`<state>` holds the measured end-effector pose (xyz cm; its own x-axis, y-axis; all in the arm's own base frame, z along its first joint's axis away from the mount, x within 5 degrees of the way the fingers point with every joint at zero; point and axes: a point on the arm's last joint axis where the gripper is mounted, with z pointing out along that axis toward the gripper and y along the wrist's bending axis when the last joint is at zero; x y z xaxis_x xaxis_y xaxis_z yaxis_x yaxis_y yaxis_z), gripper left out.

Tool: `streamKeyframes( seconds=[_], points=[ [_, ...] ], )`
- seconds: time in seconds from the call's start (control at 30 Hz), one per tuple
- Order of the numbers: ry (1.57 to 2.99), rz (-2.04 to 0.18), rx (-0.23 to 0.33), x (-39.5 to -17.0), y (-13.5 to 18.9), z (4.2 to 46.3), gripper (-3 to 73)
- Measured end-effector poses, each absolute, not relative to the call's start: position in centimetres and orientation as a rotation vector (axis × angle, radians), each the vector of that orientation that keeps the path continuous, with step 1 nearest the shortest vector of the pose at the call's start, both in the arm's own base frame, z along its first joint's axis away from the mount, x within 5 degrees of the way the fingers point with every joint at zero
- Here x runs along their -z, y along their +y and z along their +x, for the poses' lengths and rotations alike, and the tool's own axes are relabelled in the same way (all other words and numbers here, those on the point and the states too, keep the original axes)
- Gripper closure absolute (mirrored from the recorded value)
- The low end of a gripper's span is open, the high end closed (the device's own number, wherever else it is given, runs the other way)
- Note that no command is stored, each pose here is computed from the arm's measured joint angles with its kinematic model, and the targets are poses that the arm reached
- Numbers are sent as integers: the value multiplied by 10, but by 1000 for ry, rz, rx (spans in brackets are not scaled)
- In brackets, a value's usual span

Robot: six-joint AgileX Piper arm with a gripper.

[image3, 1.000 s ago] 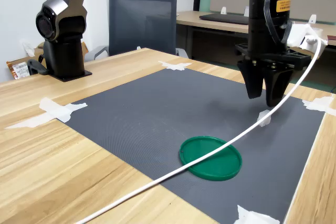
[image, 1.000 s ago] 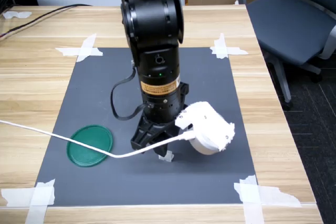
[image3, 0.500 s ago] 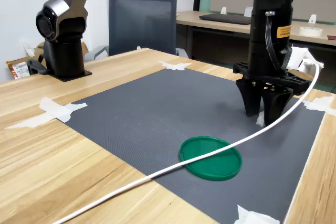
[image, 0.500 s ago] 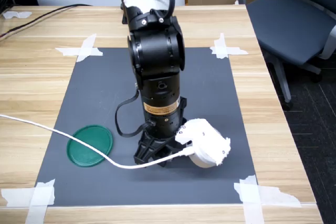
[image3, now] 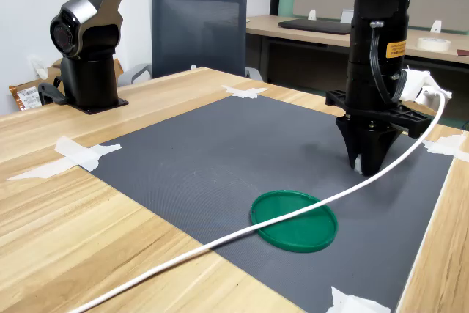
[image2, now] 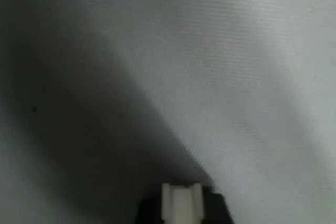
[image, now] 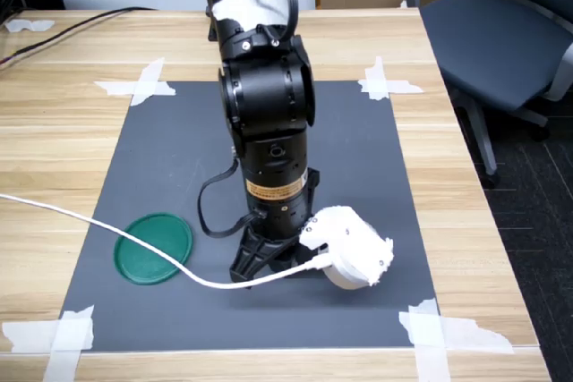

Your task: Grasp a white terminal and put it in the green lid.

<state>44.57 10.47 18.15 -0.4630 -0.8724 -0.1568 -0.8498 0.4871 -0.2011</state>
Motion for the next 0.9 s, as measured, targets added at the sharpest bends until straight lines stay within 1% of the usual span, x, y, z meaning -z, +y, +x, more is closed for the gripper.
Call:
streamKeyframes(
  seconds=[0.1,0.2,0.33,0.47,0.53,0.67,0.77,0.9],
  points=[
    [2508,-1451,135,-181,105,446,617],
    [2511,-1419,129,-187,102,446,617],
    [2503,-1305,78,-210,89,445,617],
    [2486,-1193,49,-234,67,443,617],
    [2477,-1159,51,-243,53,443,617],
    [2473,-1115,77,-253,28,442,617],
    [2493,-1090,90,-255,9,441,617],
    [2545,-1056,84,-254,-13,438,617]
  ],
)
